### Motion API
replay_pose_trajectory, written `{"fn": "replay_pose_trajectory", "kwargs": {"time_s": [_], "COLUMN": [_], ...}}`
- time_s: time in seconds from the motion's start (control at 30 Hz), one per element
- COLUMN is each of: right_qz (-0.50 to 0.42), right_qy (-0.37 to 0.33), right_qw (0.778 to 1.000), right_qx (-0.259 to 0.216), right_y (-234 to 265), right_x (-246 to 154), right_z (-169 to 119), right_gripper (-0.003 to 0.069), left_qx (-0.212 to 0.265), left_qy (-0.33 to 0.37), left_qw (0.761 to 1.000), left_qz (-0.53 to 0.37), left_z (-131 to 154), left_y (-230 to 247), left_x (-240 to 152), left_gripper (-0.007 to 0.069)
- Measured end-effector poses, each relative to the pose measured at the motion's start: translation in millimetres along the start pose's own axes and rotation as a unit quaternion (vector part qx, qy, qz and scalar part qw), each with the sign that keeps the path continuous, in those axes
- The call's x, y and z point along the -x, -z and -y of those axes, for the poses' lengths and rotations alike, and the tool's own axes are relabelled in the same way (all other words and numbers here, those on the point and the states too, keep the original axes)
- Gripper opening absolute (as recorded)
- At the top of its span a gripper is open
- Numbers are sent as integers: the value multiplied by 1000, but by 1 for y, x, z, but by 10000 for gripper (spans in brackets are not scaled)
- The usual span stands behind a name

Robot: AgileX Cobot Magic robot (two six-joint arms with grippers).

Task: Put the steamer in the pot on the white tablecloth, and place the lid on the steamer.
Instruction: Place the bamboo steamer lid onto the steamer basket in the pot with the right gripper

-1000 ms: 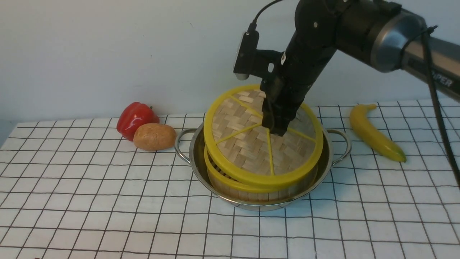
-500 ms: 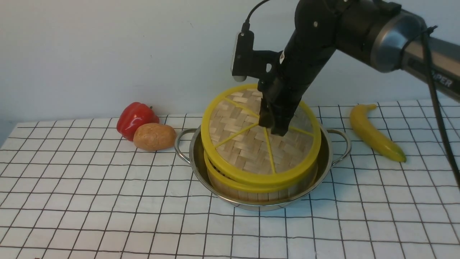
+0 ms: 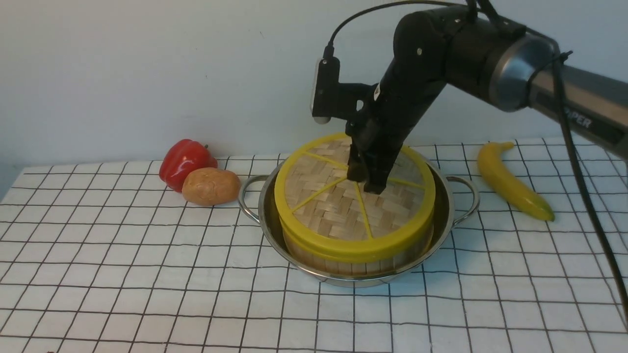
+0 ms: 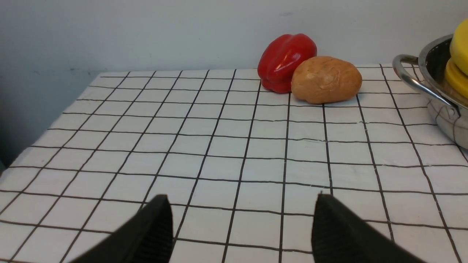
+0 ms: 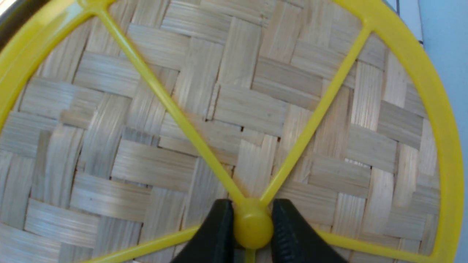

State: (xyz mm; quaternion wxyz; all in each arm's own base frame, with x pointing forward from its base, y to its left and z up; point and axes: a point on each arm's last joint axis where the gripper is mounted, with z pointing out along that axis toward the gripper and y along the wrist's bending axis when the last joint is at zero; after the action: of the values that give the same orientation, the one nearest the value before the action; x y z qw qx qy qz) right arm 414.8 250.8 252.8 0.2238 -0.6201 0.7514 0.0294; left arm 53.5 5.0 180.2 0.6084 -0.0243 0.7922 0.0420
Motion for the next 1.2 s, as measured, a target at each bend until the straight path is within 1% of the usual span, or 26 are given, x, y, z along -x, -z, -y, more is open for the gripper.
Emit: {"fn": "replay_pose_trajectory", "kwargs": {"time_s": [0.3, 0.6, 0.73, 0.9, 1.07, 1.2], "right_qz": [11, 10, 2, 5, 13, 10], "right_qy": [8, 19, 19, 20, 19, 26], "right_qw": [1000, 1000, 1000, 1000, 1000, 999], "right_qx": [-12, -10, 1, -3, -14, -34], "right_y": [0, -3, -13, -14, -14, -16], "right_x": [2, 2, -1, 0, 1, 1], "right_z": [2, 2, 1, 2, 4, 8], "right_gripper": [146, 146, 146, 146, 146, 146], "left_qx": [0, 0, 0, 0, 0, 0], "left_qy": [0, 0, 0, 0, 0, 0], "left_qw": [1000, 1000, 1000, 1000, 1000, 1000], "left_qz": [0, 0, 0, 0, 0, 0], "left_z": [0, 0, 0, 0, 0, 0], "left_y": [0, 0, 0, 0, 0, 0], "left_x": [0, 0, 0, 0, 0, 0], "left_gripper": [474, 474, 474, 474, 474, 474]}}
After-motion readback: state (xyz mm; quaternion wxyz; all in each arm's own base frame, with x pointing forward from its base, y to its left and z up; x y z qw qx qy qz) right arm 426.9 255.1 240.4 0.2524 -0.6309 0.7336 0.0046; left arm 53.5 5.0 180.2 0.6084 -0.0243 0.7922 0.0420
